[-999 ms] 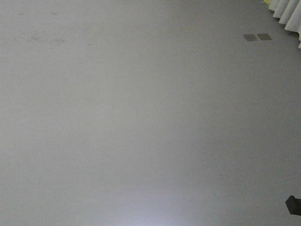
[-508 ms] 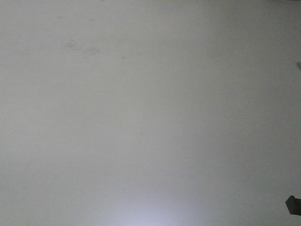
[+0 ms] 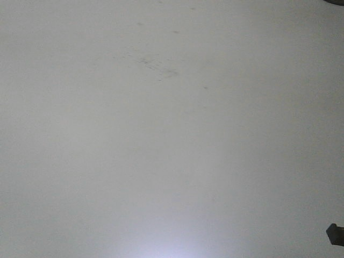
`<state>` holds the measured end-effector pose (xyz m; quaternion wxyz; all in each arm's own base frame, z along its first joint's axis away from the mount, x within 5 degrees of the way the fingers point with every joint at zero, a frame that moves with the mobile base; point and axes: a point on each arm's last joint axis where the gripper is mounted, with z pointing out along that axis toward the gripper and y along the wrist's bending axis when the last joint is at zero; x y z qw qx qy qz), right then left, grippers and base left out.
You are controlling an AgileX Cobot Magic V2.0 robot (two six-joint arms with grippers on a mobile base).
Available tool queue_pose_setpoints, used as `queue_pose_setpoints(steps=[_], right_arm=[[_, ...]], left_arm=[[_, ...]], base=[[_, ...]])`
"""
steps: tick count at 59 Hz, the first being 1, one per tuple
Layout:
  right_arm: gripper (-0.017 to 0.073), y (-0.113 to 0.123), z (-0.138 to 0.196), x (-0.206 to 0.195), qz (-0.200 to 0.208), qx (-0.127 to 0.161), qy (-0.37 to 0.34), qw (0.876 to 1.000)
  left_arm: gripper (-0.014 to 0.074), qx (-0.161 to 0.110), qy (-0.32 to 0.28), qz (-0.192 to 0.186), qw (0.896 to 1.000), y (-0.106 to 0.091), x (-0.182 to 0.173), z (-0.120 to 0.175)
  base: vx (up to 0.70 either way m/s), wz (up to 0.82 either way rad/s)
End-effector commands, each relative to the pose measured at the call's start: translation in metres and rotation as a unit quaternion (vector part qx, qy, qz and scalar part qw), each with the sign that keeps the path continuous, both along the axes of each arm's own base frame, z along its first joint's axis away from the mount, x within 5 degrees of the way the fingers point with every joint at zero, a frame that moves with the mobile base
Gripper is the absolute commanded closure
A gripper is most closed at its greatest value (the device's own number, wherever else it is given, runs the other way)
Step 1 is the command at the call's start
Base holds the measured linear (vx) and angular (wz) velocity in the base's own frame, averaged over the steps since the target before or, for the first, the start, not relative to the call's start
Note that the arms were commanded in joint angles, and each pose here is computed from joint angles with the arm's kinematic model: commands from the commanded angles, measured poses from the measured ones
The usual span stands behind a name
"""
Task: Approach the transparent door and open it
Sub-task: 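Turn and drive the base toward the white-framed glass sliding door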
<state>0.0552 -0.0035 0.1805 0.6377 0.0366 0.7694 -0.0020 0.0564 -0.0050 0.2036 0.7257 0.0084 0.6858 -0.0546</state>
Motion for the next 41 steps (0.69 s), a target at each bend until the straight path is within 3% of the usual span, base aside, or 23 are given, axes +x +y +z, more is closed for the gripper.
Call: queue_pose_setpoints(steps=[1,41], right_arm=[[0.0567,0.0002,0.0036,0.0006,0.001,-0.007,-0.041,0.999],[0.0567,0.0002,0.0035,0.0006,0.001,-0.007,-0.040,0.999]], left_arm=[[0.0599,-0.008,-0.031,-0.001,0.999,0.0001,-0.0003,-0.0022],[0.0599,-0.008,-0.030,-0.001,1.000,0.0000,-0.0002,-0.0023]], base=[[0.61,0.53],[0.63,0.59]])
